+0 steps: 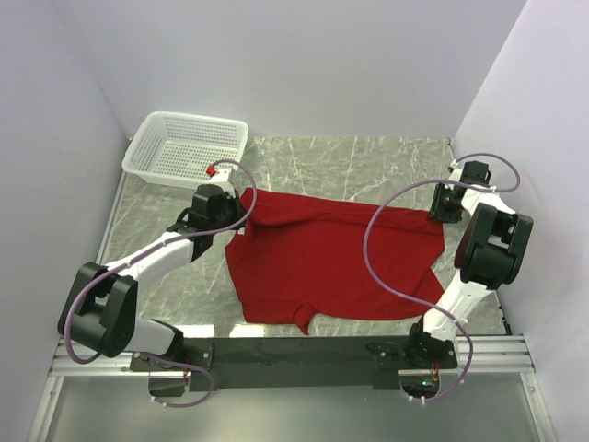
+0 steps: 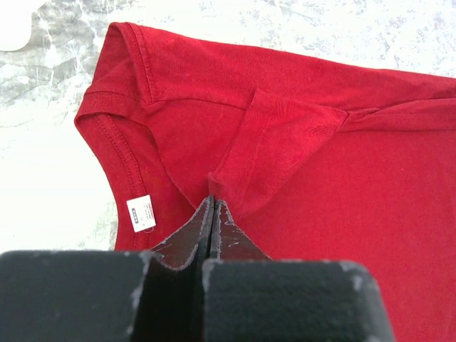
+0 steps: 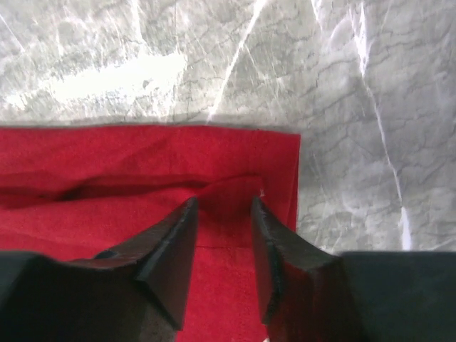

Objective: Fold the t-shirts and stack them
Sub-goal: Fold the tshirt

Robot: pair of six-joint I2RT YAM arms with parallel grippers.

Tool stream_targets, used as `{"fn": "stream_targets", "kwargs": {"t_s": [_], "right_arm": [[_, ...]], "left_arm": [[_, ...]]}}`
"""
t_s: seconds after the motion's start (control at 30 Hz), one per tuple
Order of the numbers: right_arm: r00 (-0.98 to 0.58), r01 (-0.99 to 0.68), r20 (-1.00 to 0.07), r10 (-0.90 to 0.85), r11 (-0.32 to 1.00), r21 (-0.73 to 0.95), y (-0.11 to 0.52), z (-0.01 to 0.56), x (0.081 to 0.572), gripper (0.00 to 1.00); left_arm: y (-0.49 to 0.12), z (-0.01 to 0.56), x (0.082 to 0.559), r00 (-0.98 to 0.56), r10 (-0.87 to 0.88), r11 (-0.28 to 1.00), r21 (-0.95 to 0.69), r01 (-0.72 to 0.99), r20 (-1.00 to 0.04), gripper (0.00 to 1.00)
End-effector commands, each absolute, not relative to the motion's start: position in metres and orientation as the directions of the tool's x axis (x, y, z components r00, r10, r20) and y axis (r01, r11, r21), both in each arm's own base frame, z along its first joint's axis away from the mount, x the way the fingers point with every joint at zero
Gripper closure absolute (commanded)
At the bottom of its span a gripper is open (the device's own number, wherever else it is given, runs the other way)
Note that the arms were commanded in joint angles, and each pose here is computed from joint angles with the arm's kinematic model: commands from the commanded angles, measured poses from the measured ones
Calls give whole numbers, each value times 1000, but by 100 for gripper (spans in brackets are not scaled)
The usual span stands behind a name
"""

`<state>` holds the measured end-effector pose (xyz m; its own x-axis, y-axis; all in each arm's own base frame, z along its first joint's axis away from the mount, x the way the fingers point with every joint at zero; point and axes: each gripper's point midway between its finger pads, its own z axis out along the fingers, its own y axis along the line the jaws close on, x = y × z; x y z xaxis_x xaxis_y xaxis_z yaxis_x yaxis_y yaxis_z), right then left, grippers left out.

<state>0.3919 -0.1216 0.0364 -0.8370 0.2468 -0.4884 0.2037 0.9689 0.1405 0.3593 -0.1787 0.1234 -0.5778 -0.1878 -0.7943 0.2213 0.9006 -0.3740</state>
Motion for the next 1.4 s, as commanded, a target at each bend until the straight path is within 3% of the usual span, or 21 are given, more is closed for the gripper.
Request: {"fn": "stream_targets", "kwargs": {"t_s": [0.0, 0.03, 0.13, 0.27, 0.57, 0.6, 0.63, 0.73, 0.8, 0.97, 1.1, 1.37], "right_arm": [[-835, 209, -493, 245, 969, 128, -127, 45, 392, 58], [-836, 203, -491, 244, 970, 136, -125, 45, 391, 61], [-834, 187, -498, 238, 971, 151, -122, 49, 384, 83], [-820, 161, -526, 225, 973, 166, -117, 59, 375, 100], [-792, 127, -584, 178, 984, 128, -125, 83, 356, 100], [-787, 135, -591, 179, 984, 119, -127, 84, 356, 98], [-786, 157, -588, 189, 982, 106, -132, 83, 355, 79], [-781, 208, -581, 227, 973, 99, -141, 75, 360, 50], [-790, 223, -560, 251, 968, 119, -143, 66, 366, 45], [-810, 238, -513, 285, 959, 156, -146, 51, 382, 44], [-822, 213, -503, 265, 964, 161, -140, 50, 388, 52], [-826, 169, -519, 222, 974, 148, -136, 58, 385, 88]], "left_arm": [[-185, 137, 362, -539, -194, 886, -382, 263, -820, 99], [-185, 137, 362, -538, -194, 885, -383, 265, -820, 99], [-185, 138, 362, -538, -192, 885, -382, 266, -821, 99], [-185, 138, 362, -537, -193, 886, -381, 265, -821, 99], [-184, 139, 361, -535, -197, 886, -383, 262, -822, 99], [-184, 140, 362, -531, -197, 886, -382, 264, -824, 99], [-185, 140, 362, -532, -198, 885, -384, 265, -823, 99], [-185, 141, 362, -531, -200, 883, -387, 267, -824, 99], [-185, 140, 361, -531, -202, 882, -389, 268, -823, 99], [-187, 141, 363, -527, -206, 878, -394, 273, -825, 99], [-189, 142, 364, -526, -212, 873, -401, 276, -824, 99], [-193, 139, 367, -536, -204, 870, -403, 283, -819, 99]]}}
